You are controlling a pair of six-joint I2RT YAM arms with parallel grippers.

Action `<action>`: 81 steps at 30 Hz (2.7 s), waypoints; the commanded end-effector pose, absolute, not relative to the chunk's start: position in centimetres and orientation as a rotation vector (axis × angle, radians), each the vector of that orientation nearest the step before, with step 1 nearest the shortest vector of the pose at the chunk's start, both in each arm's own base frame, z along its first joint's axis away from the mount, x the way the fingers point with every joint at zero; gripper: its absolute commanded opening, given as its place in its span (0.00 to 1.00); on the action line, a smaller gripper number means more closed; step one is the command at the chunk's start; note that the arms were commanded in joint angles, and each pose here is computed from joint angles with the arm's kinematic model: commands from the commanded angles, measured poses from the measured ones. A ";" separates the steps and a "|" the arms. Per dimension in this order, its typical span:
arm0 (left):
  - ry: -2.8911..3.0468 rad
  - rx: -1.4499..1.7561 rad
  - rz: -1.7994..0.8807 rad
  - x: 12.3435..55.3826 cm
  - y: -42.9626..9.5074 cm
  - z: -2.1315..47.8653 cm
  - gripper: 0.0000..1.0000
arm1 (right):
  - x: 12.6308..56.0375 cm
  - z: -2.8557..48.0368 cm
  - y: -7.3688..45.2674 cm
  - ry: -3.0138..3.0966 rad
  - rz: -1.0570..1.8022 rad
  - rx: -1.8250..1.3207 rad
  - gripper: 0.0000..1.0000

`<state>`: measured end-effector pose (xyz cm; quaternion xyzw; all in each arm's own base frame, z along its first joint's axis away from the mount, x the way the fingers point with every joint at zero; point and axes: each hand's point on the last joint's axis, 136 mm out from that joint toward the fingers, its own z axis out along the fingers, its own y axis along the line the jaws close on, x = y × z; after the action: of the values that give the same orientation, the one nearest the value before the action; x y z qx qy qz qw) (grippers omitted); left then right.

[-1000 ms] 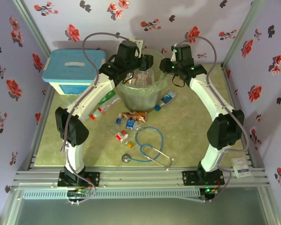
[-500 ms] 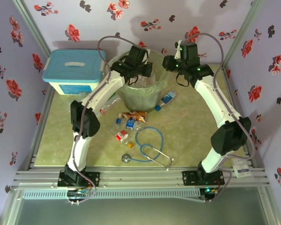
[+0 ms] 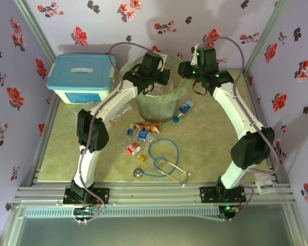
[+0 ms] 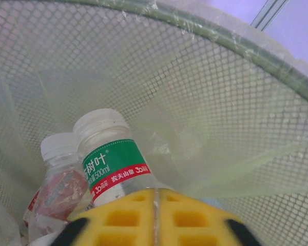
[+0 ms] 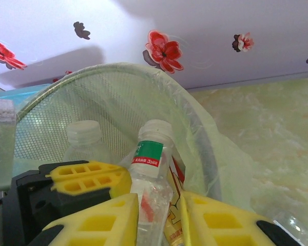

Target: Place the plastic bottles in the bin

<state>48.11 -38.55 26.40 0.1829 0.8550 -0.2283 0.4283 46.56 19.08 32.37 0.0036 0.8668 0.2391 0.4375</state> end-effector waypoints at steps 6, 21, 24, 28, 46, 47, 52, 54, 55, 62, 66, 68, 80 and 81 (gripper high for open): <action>2.138 0.531 -0.559 45.2 -37.5 29.3 0.45 | 46.0 35.2 13.6 2.061 0.615 0.157 0.38; 2.095 0.446 -0.277 44.1 -29.1 33.4 0.57 | 47.2 22.2 5.7 2.186 0.628 0.622 0.54; 2.127 0.416 -0.218 43.8 -26.8 32.2 0.60 | 48.0 19.9 6.5 2.218 0.679 0.661 0.57; 2.178 0.351 -0.174 43.6 -23.9 30.7 0.65 | 48.4 17.1 7.6 2.278 0.676 0.687 0.68; 2.125 0.322 -0.207 43.5 -23.1 32.0 0.88 | 45.2 7.6 12.2 2.516 0.614 0.729 0.96; 2.097 0.323 -0.224 43.5 -23.3 32.9 0.89 | 45.1 7.3 12.6 2.525 0.618 0.723 0.97; 1.929 0.364 -0.274 43.1 -23.4 38.1 0.96 | 45.7 6.1 13.6 2.540 0.630 0.709 0.96; 1.901 0.355 -0.272 42.9 -22.5 39.9 0.97 | 46.1 5.7 13.9 2.544 0.640 0.702 0.95; 1.890 0.352 -0.267 42.8 -22.1 40.6 0.97 | 46.3 5.6 14.0 2.549 0.641 0.697 0.95; 1.986 0.327 -0.168 41.7 -18.8 38.3 0.97 | 46.7 5.4 13.8 2.547 0.609 0.677 0.83; 2.078 0.336 -0.128 41.4 -17.8 34.4 0.97 | 46.7 5.1 13.9 2.564 0.614 0.667 0.75; 2.125 0.354 -0.105 41.2 -17.5 33.1 0.97 | 46.6 5.1 13.9 2.571 0.609 0.658 0.71; 2.320 0.411 -0.163 41.1 -18.3 29.2 0.98 | 46.2 7.4 12.4 2.561 0.573 0.633 0.53; 2.340 0.415 -0.164 41.1 -18.3 29.0 0.98 | 46.2 8.0 12.0 2.552 0.560 0.626 0.51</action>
<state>41.50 -18.03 29.99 0.1525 0.8990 -0.0543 0.4069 46.34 13.14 5.59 0.2339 0.9244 0.2168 0.2093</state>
